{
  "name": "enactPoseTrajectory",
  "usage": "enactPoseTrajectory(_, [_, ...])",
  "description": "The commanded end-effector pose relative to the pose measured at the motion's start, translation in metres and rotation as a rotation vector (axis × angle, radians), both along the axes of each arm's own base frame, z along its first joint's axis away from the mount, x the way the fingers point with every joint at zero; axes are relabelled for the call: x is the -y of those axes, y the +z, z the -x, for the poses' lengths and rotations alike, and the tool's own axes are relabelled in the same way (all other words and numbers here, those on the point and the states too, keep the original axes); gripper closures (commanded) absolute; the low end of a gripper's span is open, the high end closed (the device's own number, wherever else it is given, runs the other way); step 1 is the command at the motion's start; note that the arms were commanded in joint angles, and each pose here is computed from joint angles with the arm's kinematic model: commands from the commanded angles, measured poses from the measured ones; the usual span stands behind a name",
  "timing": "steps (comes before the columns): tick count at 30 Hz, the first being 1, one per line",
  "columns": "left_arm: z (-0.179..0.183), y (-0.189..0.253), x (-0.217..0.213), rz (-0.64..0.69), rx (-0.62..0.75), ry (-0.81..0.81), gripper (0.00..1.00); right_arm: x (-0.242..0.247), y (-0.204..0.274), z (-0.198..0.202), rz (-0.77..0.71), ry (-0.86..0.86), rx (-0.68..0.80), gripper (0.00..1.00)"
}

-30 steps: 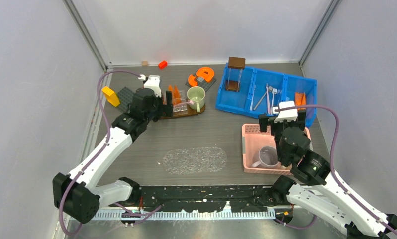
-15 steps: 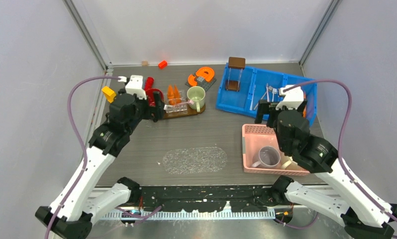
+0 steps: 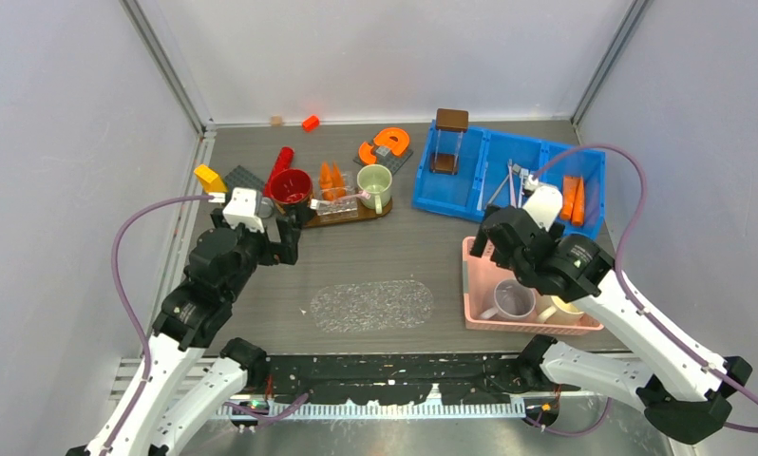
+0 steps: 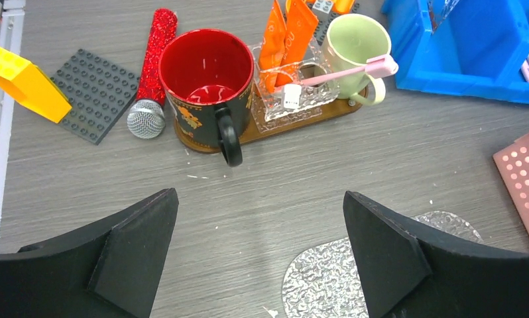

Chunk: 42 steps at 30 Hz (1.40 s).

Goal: Prepare toiletry sets of a toothbrush and toothpaste on the tray
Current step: Place the toothbrush in the toothpaste holder, then pick up the cup from the storage box.

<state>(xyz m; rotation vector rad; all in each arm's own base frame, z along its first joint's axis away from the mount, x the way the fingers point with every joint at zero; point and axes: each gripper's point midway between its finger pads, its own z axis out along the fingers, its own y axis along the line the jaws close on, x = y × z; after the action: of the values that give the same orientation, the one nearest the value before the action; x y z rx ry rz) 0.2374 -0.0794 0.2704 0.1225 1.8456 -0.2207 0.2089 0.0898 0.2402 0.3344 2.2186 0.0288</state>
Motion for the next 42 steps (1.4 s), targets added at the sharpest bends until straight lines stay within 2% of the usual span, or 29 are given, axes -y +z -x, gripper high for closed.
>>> enactPoseTrajectory(1, [0.003,0.013,-0.002,0.029,0.059,-0.002,0.0,0.038,-0.031,0.041,-0.038,-0.232,-0.14,0.01])
enactPoseTrajectory(8, [-0.003,0.003,-0.016,-0.01,0.049,0.069,0.0,0.072,-0.063,0.066,0.005,-0.449,-0.239,0.05])
enactPoseTrajectory(11, [-0.006,0.0,-0.013,-0.009,0.041,0.06,0.0,0.087,-0.075,0.068,0.031,-0.531,-0.238,0.11])
enactPoseTrajectory(14, [-0.008,-0.004,-0.014,-0.02,0.03,0.069,0.0,0.09,-0.088,0.064,-0.005,-0.57,-0.245,0.16])
enactPoseTrajectory(20, [-0.007,-0.005,-0.017,-0.022,0.034,0.083,0.0,0.082,-0.126,0.059,-0.075,-0.582,-0.316,0.49])
enactPoseTrajectory(22, [-0.007,-0.004,-0.018,-0.021,0.04,0.088,0.0,0.078,-0.138,0.059,-0.097,-0.579,-0.342,0.57])
enactPoseTrajectory(25, [-0.007,-0.004,-0.019,-0.021,0.042,0.091,0.0,0.075,-0.149,0.057,-0.103,-0.582,-0.355,0.6])
enactPoseTrajectory(38, [-0.008,-0.008,-0.017,-0.025,0.03,0.083,0.0,0.07,-0.178,0.057,-0.117,-0.579,-0.389,0.63])
enactPoseTrajectory(40, [-0.008,-0.007,-0.017,-0.024,0.031,0.081,0.0,0.071,-0.176,0.056,-0.106,-0.57,-0.386,0.67])
enactPoseTrajectory(42, [-0.008,-0.007,-0.017,-0.023,0.033,0.082,0.0,0.07,-0.171,0.052,-0.103,-0.549,-0.377,0.79])
